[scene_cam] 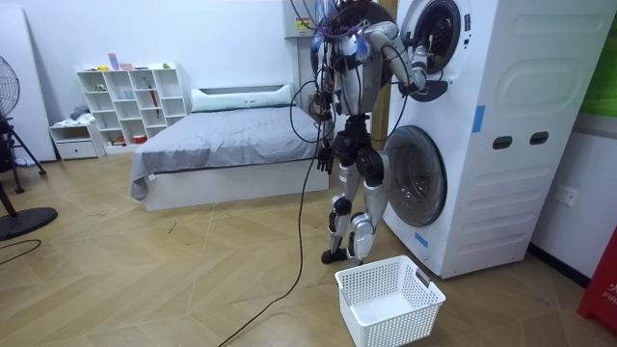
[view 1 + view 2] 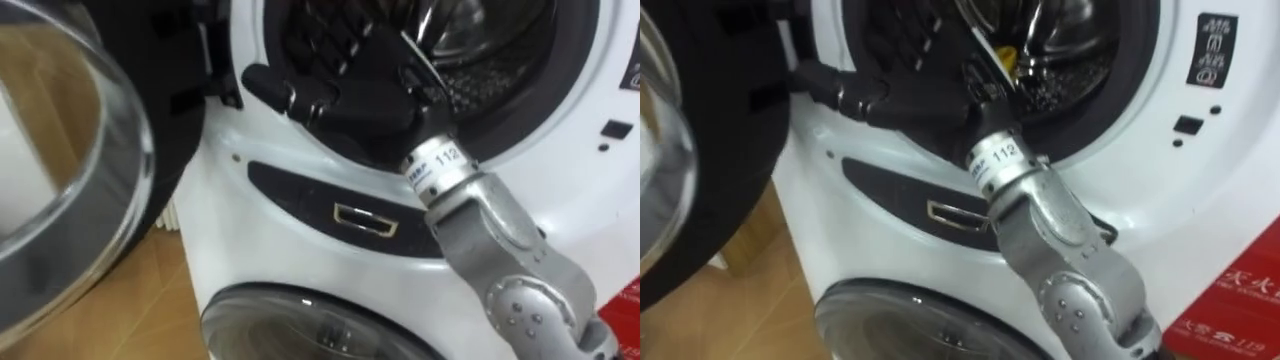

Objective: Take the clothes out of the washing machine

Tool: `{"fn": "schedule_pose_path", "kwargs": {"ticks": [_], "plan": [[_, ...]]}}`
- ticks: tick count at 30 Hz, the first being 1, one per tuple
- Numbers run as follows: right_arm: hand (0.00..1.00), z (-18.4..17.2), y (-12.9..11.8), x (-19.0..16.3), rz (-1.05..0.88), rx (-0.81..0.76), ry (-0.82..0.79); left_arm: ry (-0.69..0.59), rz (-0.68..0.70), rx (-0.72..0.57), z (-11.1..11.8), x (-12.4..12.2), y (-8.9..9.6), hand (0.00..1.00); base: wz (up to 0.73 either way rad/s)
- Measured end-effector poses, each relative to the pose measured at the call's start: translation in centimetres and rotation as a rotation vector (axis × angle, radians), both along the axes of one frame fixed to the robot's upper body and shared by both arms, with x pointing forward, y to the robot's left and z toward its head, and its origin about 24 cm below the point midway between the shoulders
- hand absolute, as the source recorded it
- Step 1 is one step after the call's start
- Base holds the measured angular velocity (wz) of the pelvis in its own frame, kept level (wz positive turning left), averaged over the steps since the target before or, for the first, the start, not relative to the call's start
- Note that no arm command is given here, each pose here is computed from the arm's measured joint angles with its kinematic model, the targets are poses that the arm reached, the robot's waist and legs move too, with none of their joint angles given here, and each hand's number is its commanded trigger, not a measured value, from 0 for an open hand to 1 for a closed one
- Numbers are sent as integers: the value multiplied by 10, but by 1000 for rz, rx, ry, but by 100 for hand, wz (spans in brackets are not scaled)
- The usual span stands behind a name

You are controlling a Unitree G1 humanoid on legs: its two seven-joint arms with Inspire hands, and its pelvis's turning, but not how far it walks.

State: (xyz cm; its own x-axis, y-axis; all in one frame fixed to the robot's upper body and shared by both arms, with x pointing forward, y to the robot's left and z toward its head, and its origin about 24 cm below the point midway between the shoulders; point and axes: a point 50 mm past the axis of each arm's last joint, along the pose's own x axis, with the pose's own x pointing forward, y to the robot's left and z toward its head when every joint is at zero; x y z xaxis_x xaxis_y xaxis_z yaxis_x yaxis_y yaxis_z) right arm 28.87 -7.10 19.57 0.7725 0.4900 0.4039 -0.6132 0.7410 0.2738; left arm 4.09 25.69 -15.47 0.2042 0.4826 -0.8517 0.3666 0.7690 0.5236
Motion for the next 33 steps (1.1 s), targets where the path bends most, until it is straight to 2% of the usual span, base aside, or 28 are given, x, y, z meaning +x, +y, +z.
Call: {"fn": "schedule_pose_path", "kwargs": {"ticks": [6, 12, 17, 20, 25, 33], "plan": [[0, 1, 12, -7, 20, -30, -59, -33, -37, 8, 1, 10, 1, 0, -8], [0, 2, 8, -5, -21, -73, -90, -37, -41, 4, 1, 9, 0, 0, 2], [0, 4, -4, -2, -62, -89, -88, -43, -32, 2, 1, 10, 0, 0, 12], [0, 5, -18, 5, -131, -107, -79, -36, 2, 2, 1, 1, 2, 0, 8], [0, 7, -58, 18, -339, -151, -68, -23, 17, 3, 1, -6, 3, 0, 13], [0, 6, -64, 19, -354, -190, -76, -48, 65, -5, 1, -7, 3, 0, 5]]}}
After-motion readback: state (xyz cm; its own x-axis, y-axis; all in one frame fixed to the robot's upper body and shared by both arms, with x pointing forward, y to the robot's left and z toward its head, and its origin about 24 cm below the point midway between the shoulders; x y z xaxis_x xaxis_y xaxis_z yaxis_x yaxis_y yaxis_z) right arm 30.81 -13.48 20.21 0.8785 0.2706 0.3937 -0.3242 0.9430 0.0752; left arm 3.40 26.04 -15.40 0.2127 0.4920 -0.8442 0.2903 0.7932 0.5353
